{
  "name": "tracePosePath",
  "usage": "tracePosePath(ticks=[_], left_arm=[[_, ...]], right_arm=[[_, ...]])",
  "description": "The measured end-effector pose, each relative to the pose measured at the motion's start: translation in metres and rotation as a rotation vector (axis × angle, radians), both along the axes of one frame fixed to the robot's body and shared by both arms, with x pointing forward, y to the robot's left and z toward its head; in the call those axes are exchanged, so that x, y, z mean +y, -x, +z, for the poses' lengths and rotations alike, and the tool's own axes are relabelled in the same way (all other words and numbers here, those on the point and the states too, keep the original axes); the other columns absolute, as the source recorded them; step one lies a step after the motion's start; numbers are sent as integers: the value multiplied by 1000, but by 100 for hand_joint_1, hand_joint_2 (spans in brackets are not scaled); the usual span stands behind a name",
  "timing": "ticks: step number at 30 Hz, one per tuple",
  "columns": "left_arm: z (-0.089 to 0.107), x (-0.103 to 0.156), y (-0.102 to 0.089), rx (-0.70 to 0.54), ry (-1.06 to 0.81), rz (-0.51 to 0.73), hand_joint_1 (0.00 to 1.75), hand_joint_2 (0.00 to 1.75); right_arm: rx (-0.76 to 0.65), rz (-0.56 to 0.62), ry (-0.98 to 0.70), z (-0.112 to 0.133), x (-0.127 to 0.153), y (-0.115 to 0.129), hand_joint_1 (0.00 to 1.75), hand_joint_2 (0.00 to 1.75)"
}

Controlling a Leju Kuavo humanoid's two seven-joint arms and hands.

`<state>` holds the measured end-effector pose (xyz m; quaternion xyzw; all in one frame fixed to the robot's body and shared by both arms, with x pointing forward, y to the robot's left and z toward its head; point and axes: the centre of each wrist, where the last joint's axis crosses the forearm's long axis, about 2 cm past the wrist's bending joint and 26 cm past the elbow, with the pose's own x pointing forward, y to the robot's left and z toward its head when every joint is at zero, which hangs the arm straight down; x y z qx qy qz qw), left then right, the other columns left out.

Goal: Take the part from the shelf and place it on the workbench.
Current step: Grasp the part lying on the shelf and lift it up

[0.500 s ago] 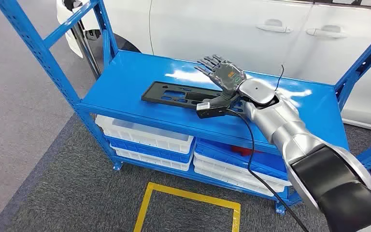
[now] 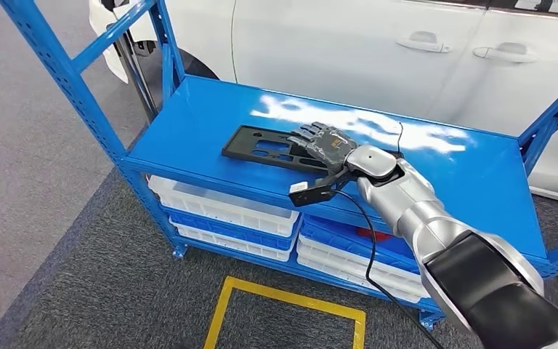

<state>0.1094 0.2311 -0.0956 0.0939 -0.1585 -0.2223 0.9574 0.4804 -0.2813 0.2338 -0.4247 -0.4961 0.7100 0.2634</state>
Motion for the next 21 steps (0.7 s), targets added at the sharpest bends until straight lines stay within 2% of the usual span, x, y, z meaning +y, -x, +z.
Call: tracePosePath(ticks=[7,14,15,18,19,21], left_arm=[[0,1,1,2,-4,0,0,0],[0,1,-1,-5,-4,1,0,0],[0,1,-2,-7,-4,1,0,0],[0,1,-2,-10,-2,3,0,0],[0,1,-2,-11,-1,3,0,0],[1,1,-3,-14,-1,4,0,0]], right_arm=[[22,-24,-7,-3,-7,1,0,175],[15,-77,108,-9,-9,3,0,175],[7,-88,128,-10,-9,3,37,175],[1,-113,172,-13,-9,4,168,175],[2,-122,180,-14,-9,4,173,175],[2,-132,185,-15,-7,5,171,175]])
